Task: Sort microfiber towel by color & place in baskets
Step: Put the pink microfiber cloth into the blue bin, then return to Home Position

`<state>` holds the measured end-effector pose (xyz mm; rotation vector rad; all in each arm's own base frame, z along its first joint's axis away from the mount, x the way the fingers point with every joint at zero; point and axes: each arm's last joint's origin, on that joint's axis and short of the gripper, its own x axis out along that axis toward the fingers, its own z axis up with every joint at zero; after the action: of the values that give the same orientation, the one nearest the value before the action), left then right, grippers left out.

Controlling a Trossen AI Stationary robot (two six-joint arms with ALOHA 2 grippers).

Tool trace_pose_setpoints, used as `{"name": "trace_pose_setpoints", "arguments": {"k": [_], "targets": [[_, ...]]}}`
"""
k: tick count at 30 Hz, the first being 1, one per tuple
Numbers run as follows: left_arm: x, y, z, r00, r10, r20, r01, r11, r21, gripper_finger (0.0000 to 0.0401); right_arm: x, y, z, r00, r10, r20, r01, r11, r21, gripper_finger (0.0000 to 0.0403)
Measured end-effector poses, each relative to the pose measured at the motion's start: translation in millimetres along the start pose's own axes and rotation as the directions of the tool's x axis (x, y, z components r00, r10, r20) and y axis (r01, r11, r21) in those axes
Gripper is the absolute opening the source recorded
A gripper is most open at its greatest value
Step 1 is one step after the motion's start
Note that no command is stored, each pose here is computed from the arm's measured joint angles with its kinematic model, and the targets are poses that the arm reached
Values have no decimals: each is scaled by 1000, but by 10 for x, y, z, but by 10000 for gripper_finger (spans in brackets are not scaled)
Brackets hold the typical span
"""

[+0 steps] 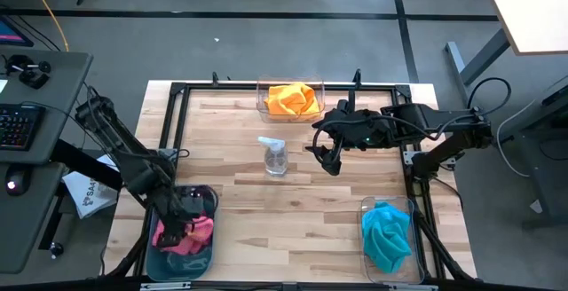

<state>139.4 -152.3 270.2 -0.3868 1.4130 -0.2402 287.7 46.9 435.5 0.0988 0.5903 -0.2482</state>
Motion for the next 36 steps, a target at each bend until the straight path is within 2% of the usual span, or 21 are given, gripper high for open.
{"name": "trace_pose_setpoints", "arguments": {"k": [4,6,11,16,22,24,26,28,29,32,34,36], "targets": [[-200,53,90,992,19,125,-21,1000,15,195,0,-4,-13,1000,-4,-13,4,1000,-5,304],[-242,95,122,990,19,141,-22,1000,22,195,0,-6,-23,1000,-4,-24,4,1000,-6,304],[-235,175,88,1000,27,14,-27,1000,11,195,-1,-6,-40,999,8,-44,-8,1000,3,304],[-114,89,-55,997,13,-76,-11,1000,29,195,-1,-6,-39,999,8,-43,-9,1000,-17,304],[7,-93,-70,999,6,38,-10,994,113,195,6,-24,-34,999,2,-43,-3,1000,-18,304],[-38,-72,-17,998,22,54,-27,995,96,195,2,-25,-33,999,3,-41,-3,1000,-18,304],[-190,-17,117,988,41,150,-48,998,44,195,-25,-32,-24,1000,7,-30,-7,1000,-15,304],[-404,66,259,947,74,314,-86,996,25,195,-89,-31,8,1000,22,12,-22,1000,-11,304],[-515,116,329,910,97,402,-116,993,23,195,-138,-34,25,999,32,36,-32,999,-5,304],[-806,326,513,759,162,631,-209,978,-1,186,-270,-54,61,994,54,92,-55,998,4,303],[-944,511,623,657,205,726,-256,966,-41,172,-360,-79,60,992,61,106,-64,998,20,298],[-1008,720,710,577,253,777,-296,951,-90,152,-437,-112,54,992,63,114,-68,997,41,288]]}}
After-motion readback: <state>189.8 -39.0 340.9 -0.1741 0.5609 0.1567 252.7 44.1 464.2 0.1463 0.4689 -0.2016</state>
